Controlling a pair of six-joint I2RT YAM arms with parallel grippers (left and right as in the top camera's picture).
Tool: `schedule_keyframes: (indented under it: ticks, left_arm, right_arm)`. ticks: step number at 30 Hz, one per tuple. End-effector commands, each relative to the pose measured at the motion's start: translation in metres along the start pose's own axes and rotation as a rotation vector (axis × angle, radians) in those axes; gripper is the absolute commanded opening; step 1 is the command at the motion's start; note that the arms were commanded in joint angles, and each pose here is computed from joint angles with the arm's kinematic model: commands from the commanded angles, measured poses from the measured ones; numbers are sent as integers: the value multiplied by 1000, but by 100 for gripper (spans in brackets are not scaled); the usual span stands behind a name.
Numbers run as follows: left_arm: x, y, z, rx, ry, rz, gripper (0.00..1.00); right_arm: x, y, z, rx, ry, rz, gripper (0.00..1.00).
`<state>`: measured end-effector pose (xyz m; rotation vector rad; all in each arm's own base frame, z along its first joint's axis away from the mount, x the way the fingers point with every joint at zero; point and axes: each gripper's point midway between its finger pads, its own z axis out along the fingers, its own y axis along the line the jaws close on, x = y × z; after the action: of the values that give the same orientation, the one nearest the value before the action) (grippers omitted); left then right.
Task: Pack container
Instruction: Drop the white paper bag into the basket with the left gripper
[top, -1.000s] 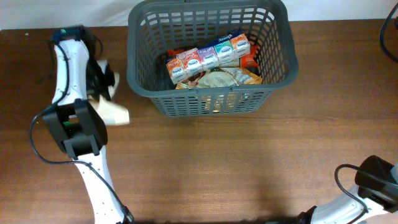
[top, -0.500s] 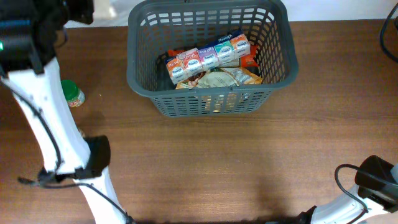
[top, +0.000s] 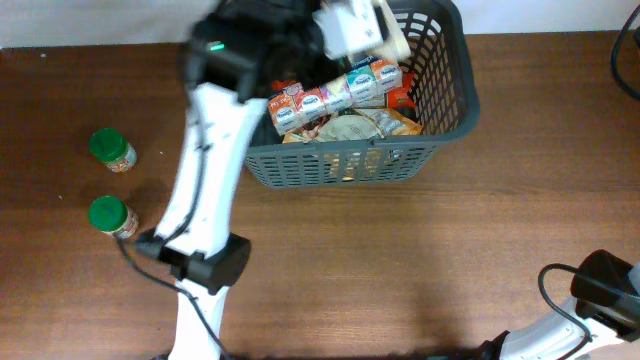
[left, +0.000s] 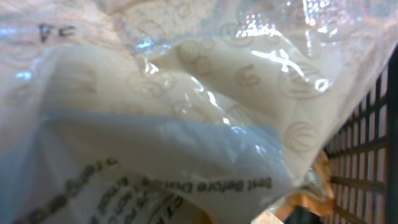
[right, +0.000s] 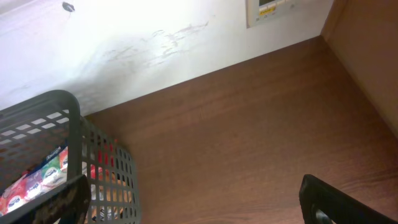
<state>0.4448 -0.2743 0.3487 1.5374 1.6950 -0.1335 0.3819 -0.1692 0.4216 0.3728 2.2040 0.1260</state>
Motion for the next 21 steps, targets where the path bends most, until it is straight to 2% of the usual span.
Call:
schedule_keyframes:
  ticks: [1, 6, 12, 13, 14, 15, 17, 21]
  left_arm:
    - [18, -31, 57, 139, 43, 92, 2]
    - [23, -66, 100, 254, 58, 96, 2]
    - [17, -92, 115, 315, 61, 115, 2]
    - [17, -93, 115, 318, 65, 102, 15]
    - [17, -93, 114, 319, 69, 85, 87]
    - [17, -93, 114, 316, 73, 61, 99]
    - [20, -84, 112, 280, 99, 18, 99]
    - [26, -33, 79, 52, 178, -176, 99]
  right_arm:
    - [2, 0, 4, -12, 10, 6, 99]
    - [2, 0, 4, -12, 10, 6, 99]
    - [2, 0, 4, -12, 10, 6, 99]
    - [2, 0, 4, -12, 10, 6, 99]
    - [2, 0, 4, -12, 10, 6, 99]
    - [2, 0, 4, -12, 10, 6, 99]
    - [2, 0, 4, -12, 10, 6, 99]
    - [2, 0, 4, -12, 10, 6, 99]
